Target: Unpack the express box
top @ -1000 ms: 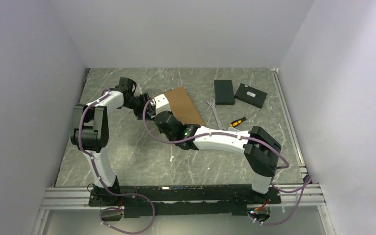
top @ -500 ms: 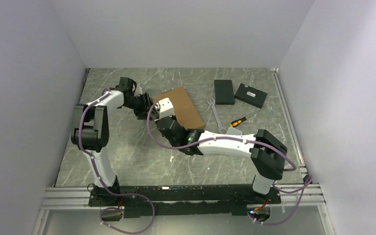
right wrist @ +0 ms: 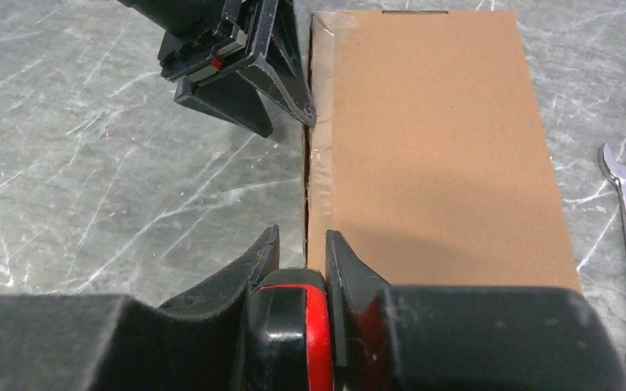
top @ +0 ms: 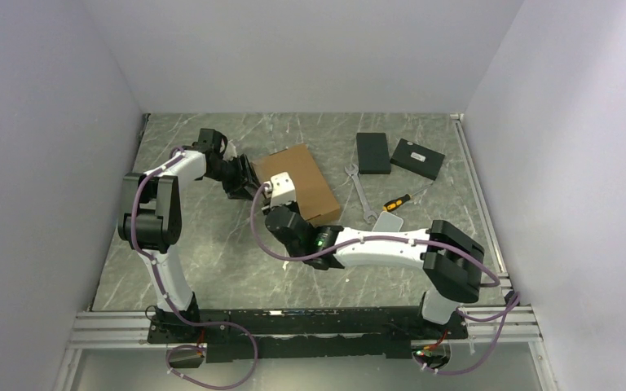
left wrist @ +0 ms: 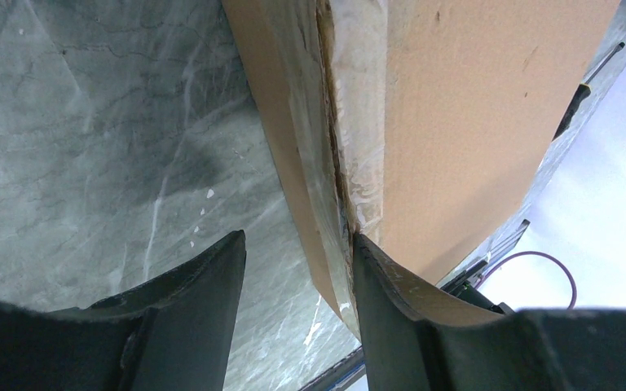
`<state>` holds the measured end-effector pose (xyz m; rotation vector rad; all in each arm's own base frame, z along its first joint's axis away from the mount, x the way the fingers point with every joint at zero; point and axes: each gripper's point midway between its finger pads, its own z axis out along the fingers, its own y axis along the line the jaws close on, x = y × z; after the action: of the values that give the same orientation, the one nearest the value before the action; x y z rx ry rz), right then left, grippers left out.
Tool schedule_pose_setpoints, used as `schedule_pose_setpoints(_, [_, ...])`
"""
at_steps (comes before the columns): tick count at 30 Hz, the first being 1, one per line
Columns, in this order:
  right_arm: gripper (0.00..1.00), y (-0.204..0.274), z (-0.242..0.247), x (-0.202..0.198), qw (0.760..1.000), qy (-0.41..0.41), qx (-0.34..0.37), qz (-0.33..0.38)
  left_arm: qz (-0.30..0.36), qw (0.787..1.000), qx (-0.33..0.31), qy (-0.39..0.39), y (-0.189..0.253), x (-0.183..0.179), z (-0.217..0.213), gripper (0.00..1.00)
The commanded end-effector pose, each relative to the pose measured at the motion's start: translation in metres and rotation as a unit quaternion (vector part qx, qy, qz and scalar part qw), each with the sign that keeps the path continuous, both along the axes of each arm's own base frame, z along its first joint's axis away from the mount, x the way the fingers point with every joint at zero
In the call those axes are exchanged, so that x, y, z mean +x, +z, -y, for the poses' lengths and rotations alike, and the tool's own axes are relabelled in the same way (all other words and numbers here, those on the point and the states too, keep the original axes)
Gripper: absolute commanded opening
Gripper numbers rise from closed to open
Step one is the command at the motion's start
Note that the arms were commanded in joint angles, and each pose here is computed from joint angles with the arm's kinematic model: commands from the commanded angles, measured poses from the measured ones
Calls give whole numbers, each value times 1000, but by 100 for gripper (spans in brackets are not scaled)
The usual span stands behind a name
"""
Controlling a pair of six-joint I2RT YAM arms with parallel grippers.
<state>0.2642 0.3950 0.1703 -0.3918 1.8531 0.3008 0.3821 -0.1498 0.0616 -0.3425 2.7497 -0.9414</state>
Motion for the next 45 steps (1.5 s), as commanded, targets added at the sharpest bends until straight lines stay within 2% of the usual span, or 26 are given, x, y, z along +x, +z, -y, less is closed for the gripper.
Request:
schedule_pose_setpoints(1, [0,17,4,1,1000,-16,8,20,0,999,44,7,-15,5,-11,55])
schedule_pose_setpoints(14, [0,115,-10,35,992,-55,9,112,14,998,58,-16,-10,2,-4,58])
schedule_pose_setpoints(18, [0,120,21,31,990,-85,-15,107,29,997,60,-23,-1,3,-5,63])
schedule_pose_setpoints(21, [0,106,72,26,985,-126,-63,95,55,996,59,-33,15,3,-5,69])
schedule_pose_setpoints(24, [0,81,117,18,989,-114,-92,32,91,993,65,-36,36,3,-10,76])
schedule_pose_setpoints(27, [0,42,157,-6,984,-93,-118,-100,131,989,65,-30,62,-2,-19,84])
schedule_pose_setpoints(29, [0,29,163,-31,979,-57,-111,-161,153,986,55,-32,76,-6,-19,87])
schedule_pose_setpoints(32, [0,16,171,-59,961,-22,-82,-263,171,983,50,-34,89,-12,-19,89])
schedule_pose_setpoints(34, [0,4,177,-73,940,1,-73,-334,172,984,32,-35,95,-17,-14,88])
schedule_pose_setpoints(35, [0,0,182,-72,936,-9,-68,-346,171,985,17,-35,99,-20,-10,87])
schedule_pose_setpoints(37, [0,-5,187,-69,931,-10,-28,-365,171,985,-20,-33,105,-27,0,85])
schedule_pose_setpoints(40, [0,-20,178,-65,911,26,72,-404,148,985,-77,-39,108,-47,13,83])
schedule_pose_setpoints(45, [0,-54,149,-61,871,85,156,-458,114,983,-139,-45,110,-72,26,80])
